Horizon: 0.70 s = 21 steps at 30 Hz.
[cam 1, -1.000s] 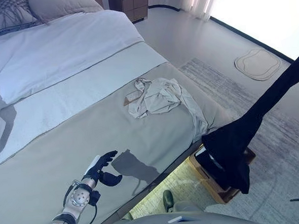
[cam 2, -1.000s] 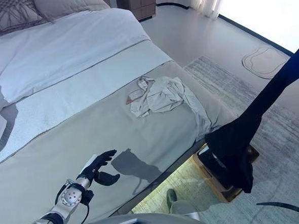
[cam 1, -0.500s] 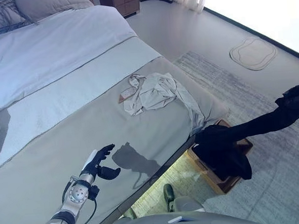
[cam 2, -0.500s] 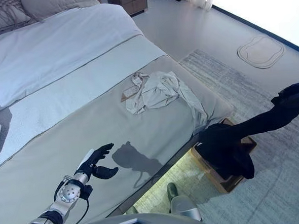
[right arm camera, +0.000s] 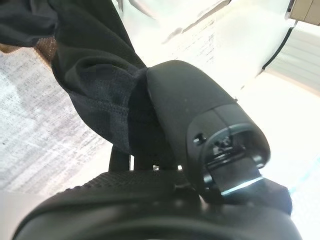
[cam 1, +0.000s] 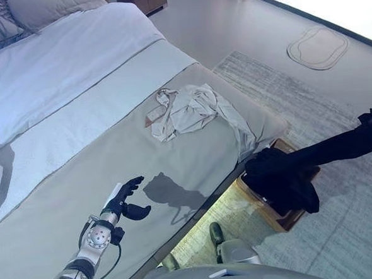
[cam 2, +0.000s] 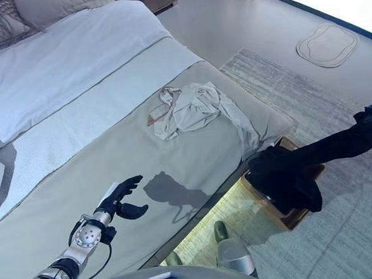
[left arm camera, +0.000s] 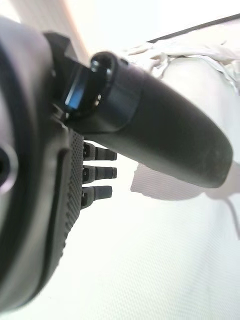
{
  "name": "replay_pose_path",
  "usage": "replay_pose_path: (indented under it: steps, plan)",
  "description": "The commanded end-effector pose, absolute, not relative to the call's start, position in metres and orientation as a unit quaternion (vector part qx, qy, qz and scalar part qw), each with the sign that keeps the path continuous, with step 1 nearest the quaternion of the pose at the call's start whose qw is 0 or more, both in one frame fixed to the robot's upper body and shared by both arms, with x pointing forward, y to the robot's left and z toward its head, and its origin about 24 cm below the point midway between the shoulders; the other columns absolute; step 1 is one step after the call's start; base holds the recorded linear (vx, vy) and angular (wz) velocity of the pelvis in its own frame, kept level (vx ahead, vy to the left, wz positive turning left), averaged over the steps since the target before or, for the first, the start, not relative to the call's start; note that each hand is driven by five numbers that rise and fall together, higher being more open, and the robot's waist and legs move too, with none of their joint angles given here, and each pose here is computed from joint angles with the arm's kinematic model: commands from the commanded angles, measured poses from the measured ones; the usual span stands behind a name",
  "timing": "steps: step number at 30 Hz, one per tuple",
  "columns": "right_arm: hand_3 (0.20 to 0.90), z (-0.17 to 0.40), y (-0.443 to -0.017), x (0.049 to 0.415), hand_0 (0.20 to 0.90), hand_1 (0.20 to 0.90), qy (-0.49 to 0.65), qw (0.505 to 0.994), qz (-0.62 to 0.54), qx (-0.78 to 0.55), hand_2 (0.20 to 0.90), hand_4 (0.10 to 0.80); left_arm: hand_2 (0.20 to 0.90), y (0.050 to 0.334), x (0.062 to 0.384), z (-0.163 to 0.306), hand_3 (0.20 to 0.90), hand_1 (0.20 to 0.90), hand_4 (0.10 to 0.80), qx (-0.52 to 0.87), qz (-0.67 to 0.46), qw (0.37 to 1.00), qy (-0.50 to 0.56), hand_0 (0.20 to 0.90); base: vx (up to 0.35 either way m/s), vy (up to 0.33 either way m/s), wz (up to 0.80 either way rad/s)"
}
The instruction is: Pick up the clothes from the bed and place them into the basket
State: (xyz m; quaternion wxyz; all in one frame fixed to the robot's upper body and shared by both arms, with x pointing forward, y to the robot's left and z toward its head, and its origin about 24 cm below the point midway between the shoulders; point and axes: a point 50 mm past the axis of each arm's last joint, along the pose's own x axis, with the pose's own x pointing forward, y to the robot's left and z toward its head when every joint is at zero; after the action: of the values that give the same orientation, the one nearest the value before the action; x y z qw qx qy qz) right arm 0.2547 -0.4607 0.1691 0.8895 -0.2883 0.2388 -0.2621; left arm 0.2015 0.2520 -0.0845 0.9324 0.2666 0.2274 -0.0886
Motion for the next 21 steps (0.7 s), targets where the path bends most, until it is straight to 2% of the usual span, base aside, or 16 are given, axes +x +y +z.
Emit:
replay_pose_path:
  steps: [1, 6, 15, 21]
  plan:
    - [0.200, 0.221, -0.454, 0.270, 0.300, 0.300, 0.132, 0.898, -0.290, -0.305, 0.300, 0.100, 0.900, 0.251, 0.224, -0.062, 0.900, 0.900, 0.800, 0.272, -0.087, 0.946, 0.156, 0.900, -0.060, 0.029, -0.07]
    - [0.200, 0.218, -0.449, 0.275, 0.300, 0.300, 0.141, 0.899, -0.274, -0.311, 0.300, 0.100, 0.900, 0.242, 0.228, -0.061, 0.900, 0.900, 0.800, 0.262, -0.096, 0.949, 0.145, 0.900, -0.018, 0.029, -0.06]
    - [0.200, 0.155, -0.435, 0.277, 0.300, 0.300, 0.216, 0.907, -0.212, -0.293, 0.300, 0.100, 0.900, 0.236, 0.234, -0.059, 0.900, 0.900, 0.800, 0.260, -0.105, 0.949, 0.144, 0.900, 0.018, -0.022, -0.08]
    - [0.200, 0.141, -0.426, 0.282, 0.300, 0.300, 0.207, 0.912, -0.184, -0.302, 0.300, 0.100, 0.900, 0.232, 0.240, -0.056, 0.900, 0.900, 0.800, 0.263, -0.113, 0.948, 0.141, 0.900, 0.001, -0.018, 0.01]
